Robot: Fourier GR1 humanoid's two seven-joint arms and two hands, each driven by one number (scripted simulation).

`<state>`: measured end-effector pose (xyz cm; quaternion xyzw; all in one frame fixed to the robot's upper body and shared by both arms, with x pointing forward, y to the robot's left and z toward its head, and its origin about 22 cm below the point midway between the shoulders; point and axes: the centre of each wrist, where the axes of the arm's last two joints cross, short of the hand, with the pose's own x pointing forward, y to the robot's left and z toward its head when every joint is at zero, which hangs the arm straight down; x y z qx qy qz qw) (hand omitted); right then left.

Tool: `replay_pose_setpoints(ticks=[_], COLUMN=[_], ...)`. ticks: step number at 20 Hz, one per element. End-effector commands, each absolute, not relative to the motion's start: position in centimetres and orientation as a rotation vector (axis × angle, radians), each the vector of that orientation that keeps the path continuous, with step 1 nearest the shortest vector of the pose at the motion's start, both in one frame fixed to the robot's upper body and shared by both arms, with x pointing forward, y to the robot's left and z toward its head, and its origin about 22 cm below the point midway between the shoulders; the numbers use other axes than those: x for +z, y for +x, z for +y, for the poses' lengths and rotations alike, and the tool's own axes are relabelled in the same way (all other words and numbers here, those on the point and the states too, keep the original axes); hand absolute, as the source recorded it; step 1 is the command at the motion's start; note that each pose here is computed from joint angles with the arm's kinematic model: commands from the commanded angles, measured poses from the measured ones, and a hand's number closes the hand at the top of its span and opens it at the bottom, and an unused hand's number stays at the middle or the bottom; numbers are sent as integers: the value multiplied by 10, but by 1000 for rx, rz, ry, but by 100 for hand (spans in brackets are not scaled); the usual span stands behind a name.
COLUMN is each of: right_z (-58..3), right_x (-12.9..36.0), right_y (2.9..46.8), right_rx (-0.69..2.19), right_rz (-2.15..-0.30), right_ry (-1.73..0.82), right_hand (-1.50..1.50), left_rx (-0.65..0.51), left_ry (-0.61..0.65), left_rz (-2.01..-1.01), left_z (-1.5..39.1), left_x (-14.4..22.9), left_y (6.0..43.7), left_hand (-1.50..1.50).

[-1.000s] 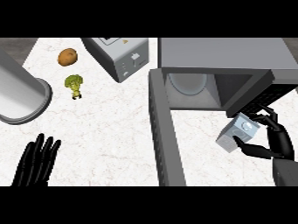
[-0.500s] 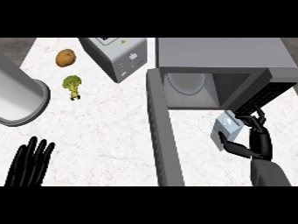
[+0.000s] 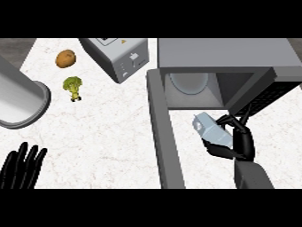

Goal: Pick up the milk, place it into the microwave and close the microwave

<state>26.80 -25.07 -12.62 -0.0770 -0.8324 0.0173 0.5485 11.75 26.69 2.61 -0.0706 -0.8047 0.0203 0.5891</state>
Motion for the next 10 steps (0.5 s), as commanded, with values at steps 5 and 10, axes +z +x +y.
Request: replay_pose_setpoints(ticks=[5,10], right_z=[-210,-205], right_x=[-89,-60], right_y=[302,320], right_rx=[122,130], right_rz=[-1992,-1963], right_ry=[-294,-312], right_hand=[150,150], left_rx=[54,56], left_ry=[-156,-145], left_rz=[-1874,-1871], left_z=[279,293], left_x=[5,27], left_y=[105,109], left_hand=[-150,-150])
